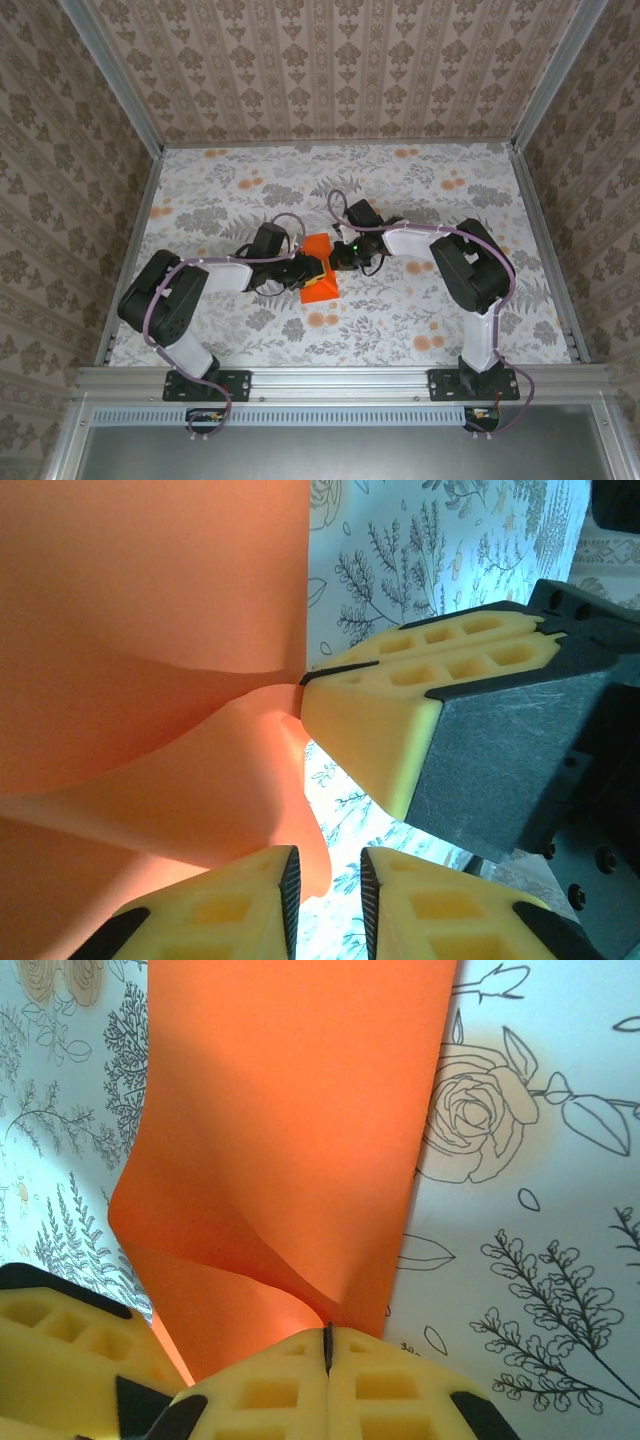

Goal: Fold a paper plane with a square sheet of paper (pick it up from the middle)
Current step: Fold the triangle a second time at the center of the table.

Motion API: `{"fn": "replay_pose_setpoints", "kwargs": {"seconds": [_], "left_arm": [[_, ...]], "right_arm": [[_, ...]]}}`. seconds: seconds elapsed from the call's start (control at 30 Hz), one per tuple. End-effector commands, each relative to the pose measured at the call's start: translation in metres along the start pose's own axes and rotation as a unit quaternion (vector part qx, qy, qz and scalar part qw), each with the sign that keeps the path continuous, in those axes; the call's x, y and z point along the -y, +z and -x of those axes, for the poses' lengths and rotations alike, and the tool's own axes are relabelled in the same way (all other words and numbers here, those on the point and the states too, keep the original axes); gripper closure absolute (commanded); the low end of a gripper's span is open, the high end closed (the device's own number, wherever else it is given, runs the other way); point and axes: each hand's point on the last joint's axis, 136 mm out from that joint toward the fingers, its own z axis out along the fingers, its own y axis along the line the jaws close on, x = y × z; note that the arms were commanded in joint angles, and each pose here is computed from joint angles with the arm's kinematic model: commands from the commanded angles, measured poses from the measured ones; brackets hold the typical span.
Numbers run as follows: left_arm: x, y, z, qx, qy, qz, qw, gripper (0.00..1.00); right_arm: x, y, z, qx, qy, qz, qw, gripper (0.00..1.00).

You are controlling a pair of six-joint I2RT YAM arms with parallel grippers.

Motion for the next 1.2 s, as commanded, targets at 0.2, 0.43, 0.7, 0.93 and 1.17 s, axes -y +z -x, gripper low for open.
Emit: {"fn": "replay_pose_setpoints", "kwargs": {"seconds": [0.2, 0.43, 0.7, 0.93, 1.17], "left_arm": [[-0.006, 0.007, -0.001, -0.005, 0.016, 0.039, 0.999, 0.77], [-0.009, 0.009, -0.001, -0.009, 0.014, 0.045, 0.999, 0.77], [-0.01, 0.01, -0.001, -0.01, 0.014, 0.044, 0.999, 0.77], [-0.009, 0.012, -0.001, -0.012, 0.013, 0.04, 0.999, 0.77], [-0.009, 0.012, -0.001, -0.012, 0.013, 0.039, 0.999, 0.77]], "right_arm": [[0.003, -0.001, 0.003, -0.003, -0.002, -0.01, 1.0, 0.98], [0.004, -0.002, 0.003, -0.003, -0.001, -0.012, 1.0, 0.98], [0.006, -0.002, 0.005, -0.001, 0.001, -0.019, 1.0, 0.98], [0.007, -0.002, 0.005, -0.001, 0.001, -0.024, 1.0, 0.98], [0.007, -0.001, 0.006, 0.0, 0.0, -0.023, 1.0, 0.98]]}}
